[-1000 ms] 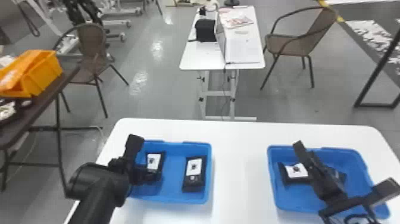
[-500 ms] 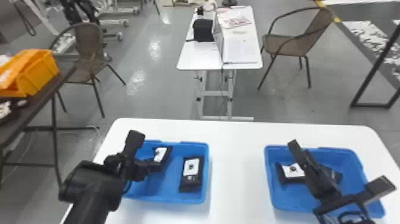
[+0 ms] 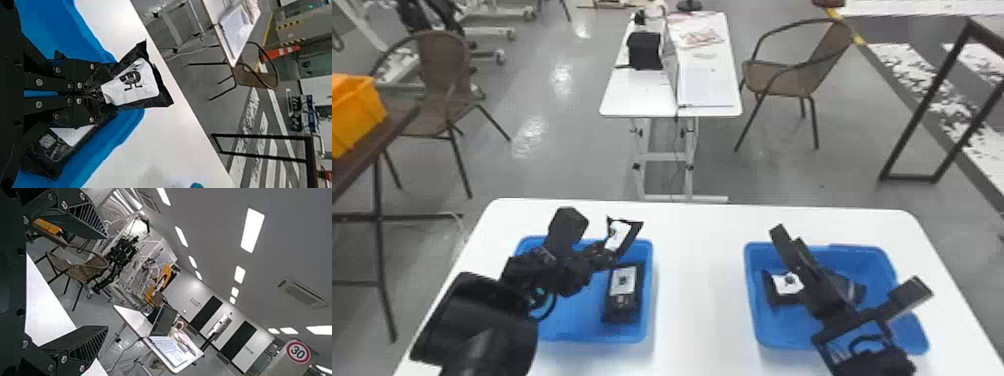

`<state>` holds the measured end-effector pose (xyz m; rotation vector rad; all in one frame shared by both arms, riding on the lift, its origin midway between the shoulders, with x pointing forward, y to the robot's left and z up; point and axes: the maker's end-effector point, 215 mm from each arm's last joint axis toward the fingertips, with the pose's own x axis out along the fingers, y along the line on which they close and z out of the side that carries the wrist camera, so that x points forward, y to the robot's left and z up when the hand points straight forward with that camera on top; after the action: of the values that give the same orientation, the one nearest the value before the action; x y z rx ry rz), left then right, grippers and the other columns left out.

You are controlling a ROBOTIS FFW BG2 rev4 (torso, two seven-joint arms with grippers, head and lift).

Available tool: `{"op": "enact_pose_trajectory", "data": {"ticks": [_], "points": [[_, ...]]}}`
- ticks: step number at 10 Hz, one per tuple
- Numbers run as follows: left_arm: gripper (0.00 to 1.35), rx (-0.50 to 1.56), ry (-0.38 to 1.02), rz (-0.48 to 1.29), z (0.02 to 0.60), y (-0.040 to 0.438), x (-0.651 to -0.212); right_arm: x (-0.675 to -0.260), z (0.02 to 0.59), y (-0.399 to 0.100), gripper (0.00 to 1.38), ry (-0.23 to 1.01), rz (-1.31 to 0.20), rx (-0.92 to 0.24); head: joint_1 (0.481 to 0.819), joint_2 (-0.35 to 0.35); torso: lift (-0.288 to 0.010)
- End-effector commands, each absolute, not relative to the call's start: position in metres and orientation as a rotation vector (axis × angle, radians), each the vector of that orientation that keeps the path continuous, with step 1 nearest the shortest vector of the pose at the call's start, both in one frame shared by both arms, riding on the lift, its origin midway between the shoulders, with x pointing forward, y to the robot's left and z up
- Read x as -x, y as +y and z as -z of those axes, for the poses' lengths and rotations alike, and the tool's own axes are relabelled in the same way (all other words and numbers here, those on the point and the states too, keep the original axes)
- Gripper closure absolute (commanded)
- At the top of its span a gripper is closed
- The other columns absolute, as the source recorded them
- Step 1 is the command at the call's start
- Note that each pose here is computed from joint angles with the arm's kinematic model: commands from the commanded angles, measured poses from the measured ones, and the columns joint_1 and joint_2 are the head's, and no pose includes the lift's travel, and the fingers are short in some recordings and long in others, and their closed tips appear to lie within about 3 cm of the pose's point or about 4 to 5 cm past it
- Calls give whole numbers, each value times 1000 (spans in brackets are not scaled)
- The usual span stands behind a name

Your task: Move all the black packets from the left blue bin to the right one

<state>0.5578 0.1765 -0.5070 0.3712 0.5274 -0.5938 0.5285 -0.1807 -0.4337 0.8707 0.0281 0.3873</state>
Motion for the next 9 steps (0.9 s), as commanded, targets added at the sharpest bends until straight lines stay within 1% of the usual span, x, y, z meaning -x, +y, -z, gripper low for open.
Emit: {"op": "enact_pose_trajectory", "data": {"ticks": [1,2,4,6,7,9], "points": [[1214,-369,413,675,475,126,-565,-533,428,-164,214,41,-429,-863,695,0,0],[1213,-356,329,727,452,94,-571,-537,425,-155,216,48,-452,-854,695,-23,0],[1213,-306,237,886,429,30,-572,-548,417,-145,216,46,-480,-833,695,-60,0],[1213,-306,240,1066,428,-21,-562,-566,398,-141,216,23,-506,-799,695,-121,0],[1213,-311,251,1112,430,-35,-558,-573,390,-135,216,15,-526,-789,695,-145,0],[1213,-265,253,1126,430,-45,-555,-578,382,-119,208,16,-563,-770,695,-162,0]]}}
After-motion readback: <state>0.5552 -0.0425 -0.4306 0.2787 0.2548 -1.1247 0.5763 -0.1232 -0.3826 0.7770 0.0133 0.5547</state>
